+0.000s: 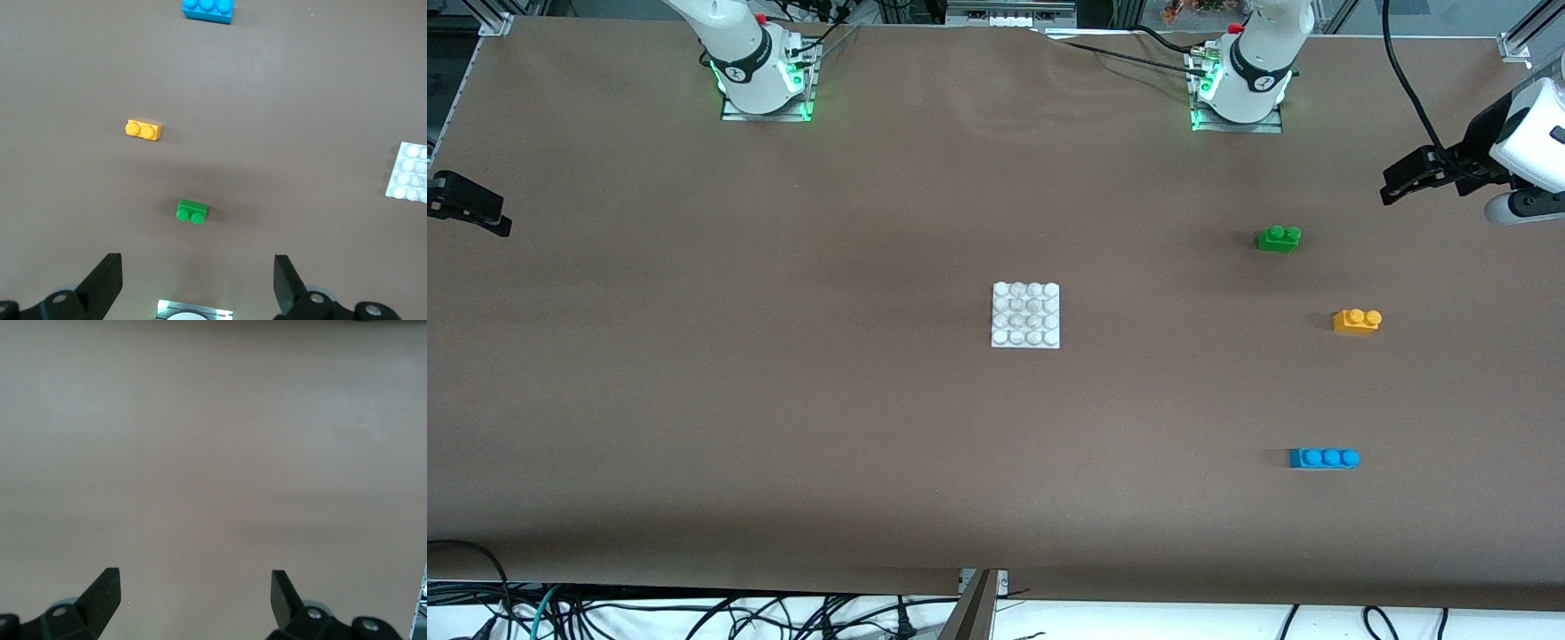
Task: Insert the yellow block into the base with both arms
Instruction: 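Move the left gripper down over the yellow block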
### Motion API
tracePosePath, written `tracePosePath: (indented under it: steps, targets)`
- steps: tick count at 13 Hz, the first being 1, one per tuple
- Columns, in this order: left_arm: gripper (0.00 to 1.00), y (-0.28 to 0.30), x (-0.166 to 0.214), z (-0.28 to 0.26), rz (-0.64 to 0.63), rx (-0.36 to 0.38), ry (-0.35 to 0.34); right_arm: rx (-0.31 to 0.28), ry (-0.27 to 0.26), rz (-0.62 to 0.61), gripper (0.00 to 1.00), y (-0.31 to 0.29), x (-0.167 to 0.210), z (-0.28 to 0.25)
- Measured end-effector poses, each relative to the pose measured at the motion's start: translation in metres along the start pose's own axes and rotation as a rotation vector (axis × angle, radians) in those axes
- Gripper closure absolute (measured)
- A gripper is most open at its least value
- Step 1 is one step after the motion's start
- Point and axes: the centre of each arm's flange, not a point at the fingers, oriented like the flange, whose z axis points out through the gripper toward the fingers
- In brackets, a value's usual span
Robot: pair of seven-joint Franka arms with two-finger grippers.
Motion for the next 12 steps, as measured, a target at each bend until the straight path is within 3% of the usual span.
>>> tracePosePath:
  steps: [5, 7, 9, 12]
  targets:
    - [0.0, 0.008, 0.0, 0.003, 0.022, 0.002, -0.005, 0.001, -0.007, -0.001, 0.0, -0.001, 0.0, 0.003]
    - [0.0, 0.011, 0.007, 0.018, 0.032, -0.003, -0.038, 0.001, -0.009, -0.002, 0.0, -0.001, 0.0, 0.004]
    - [0.0, -0.011, 0.032, 0.051, 0.013, -0.034, -0.077, 0.001, -0.009, -0.004, 0.0, -0.002, 0.001, 0.005]
    - [0.0, -0.085, 0.094, 0.128, 0.036, -0.074, -0.064, 0.001, -0.01, -0.016, 0.0, -0.009, 0.002, 0.006]
